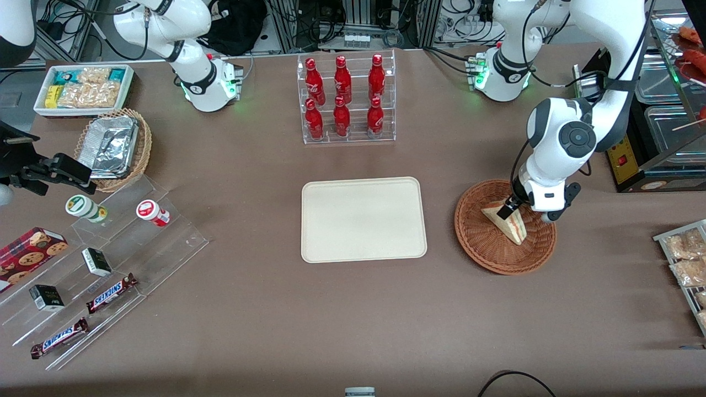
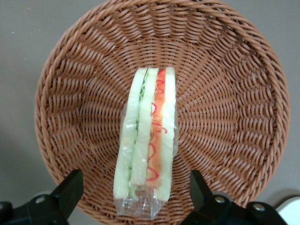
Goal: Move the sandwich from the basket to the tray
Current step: 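Lower the left gripper and close it on the wrapped sandwich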
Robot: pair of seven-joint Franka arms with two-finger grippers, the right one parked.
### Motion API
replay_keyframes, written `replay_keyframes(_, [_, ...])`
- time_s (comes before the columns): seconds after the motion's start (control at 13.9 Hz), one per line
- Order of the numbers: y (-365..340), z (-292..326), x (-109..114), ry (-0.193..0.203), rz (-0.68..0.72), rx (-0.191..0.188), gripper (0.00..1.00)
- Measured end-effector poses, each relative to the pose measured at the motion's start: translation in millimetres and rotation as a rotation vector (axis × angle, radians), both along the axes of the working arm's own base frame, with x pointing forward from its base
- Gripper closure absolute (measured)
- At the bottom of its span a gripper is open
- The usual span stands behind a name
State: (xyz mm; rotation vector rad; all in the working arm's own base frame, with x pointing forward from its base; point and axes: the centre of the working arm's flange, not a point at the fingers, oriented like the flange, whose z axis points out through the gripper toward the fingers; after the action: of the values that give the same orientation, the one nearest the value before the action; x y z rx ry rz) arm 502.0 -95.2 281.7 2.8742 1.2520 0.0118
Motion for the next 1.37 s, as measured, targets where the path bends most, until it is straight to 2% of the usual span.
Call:
replay_keyframes(0.43, [-0.8, -23.5, 2.6, 0.001, 0.061, -0.008, 0.0])
replay_keyframes(0.58, [-0.6, -26.4, 3.1, 0.006, 0.108, -0.009, 0.04])
replay_keyframes(0.86, [-1.5, -26.4, 7.5, 0.003, 0.159, -0.011, 0.49])
replay_keyframes(1.01, [-3.0, -23.4, 10.1, 0.001, 0.155, -0.011, 0.64])
replay_keyframes(1.08, [-5.2, -19.5, 12.7, 0.014, 0.147, -0.007, 0.74])
replay_keyframes(1.15, [-8.2, -11.0, 17.8, 0.048, 0.135, 0.003, 0.81])
replay_keyframes(1.29, [-16.9, 24.3, 35.1, 0.142, 0.099, 0.03, 0.84])
replay_keyframes(1.37, [-22.7, 45.5, 43.4, 0.175, 0.068, 0.038, 0.85])
